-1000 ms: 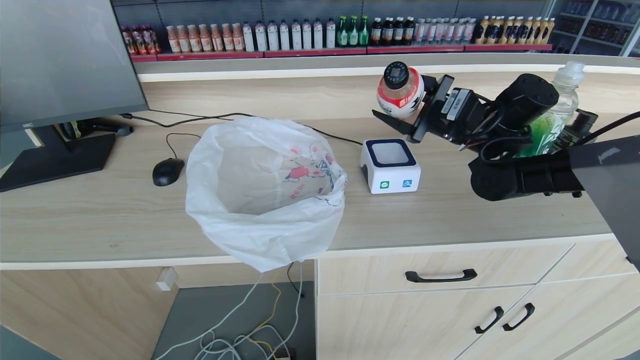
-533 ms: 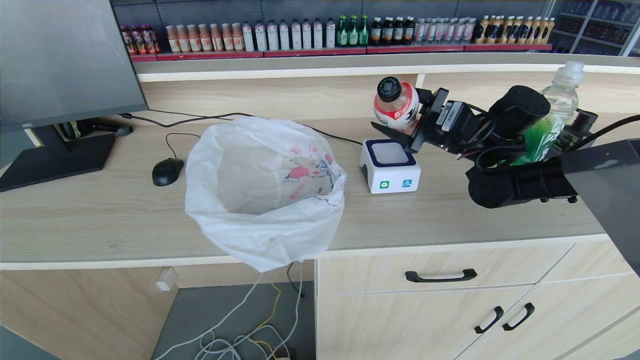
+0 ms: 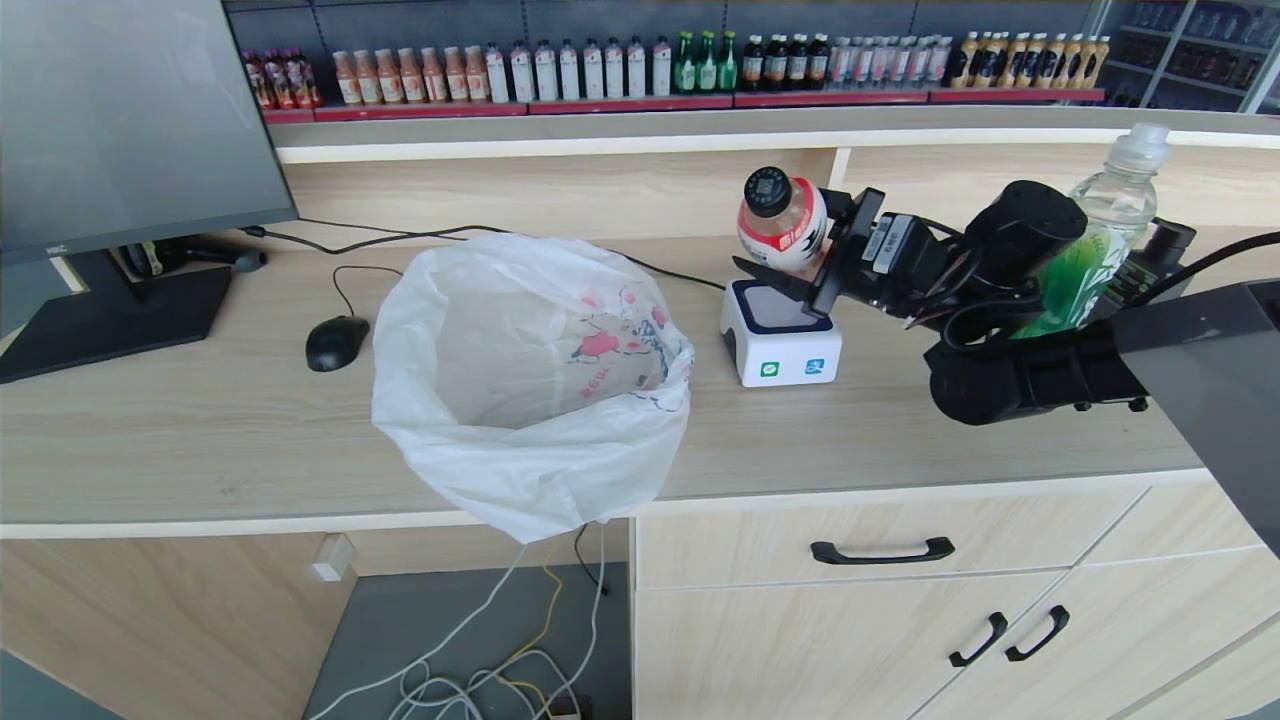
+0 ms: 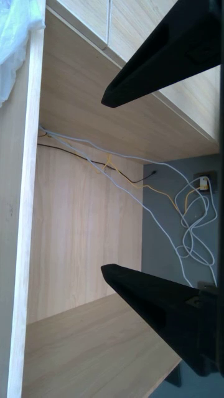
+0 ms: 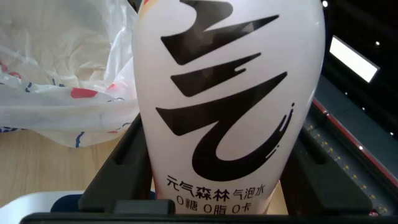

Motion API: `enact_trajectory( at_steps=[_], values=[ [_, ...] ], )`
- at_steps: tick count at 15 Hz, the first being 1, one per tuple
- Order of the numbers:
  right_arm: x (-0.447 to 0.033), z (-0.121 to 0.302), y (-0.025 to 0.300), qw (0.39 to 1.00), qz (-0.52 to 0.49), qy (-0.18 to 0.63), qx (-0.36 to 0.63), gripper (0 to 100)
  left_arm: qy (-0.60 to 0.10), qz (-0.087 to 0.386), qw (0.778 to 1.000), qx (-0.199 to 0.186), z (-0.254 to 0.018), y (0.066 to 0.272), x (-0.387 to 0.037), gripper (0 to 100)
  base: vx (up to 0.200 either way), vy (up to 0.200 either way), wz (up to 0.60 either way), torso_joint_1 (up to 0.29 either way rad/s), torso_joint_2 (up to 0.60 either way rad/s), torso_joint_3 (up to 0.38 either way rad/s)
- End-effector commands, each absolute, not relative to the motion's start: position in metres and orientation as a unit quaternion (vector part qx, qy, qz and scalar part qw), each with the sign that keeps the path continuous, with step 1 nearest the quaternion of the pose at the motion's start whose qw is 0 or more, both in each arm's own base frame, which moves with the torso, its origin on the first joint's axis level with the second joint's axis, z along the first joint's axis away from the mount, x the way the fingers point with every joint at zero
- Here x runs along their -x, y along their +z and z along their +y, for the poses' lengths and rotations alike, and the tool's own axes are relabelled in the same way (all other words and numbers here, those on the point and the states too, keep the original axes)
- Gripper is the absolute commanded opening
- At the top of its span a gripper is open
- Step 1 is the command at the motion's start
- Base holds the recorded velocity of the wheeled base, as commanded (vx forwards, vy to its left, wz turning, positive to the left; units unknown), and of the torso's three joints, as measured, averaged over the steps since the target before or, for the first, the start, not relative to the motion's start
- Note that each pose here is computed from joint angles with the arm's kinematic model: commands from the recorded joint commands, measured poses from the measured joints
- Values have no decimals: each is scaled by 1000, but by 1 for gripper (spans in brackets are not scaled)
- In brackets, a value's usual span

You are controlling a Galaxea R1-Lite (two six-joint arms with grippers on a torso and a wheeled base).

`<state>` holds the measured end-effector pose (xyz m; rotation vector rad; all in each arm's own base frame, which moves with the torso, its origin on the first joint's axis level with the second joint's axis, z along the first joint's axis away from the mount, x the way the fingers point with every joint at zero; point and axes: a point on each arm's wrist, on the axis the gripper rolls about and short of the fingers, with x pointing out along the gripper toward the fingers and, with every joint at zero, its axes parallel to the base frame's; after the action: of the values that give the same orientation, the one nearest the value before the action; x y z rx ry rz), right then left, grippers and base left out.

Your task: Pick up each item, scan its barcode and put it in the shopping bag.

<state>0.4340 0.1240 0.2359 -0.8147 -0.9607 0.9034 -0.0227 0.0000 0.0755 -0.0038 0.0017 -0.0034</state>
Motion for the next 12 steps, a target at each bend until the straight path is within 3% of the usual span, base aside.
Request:
enact_trajectory(
  at_steps=[1,12],
  values=[
    [-432,127,236,712,-435,410,367,0,-2,1,1000,2,0,76,23,100,0,0,0,0,0,0],
    [-429,139,233,707,-437,420,363,0,-1,1,1000,2,0,76,23,100,0,0,0,0,0,0]
  ],
)
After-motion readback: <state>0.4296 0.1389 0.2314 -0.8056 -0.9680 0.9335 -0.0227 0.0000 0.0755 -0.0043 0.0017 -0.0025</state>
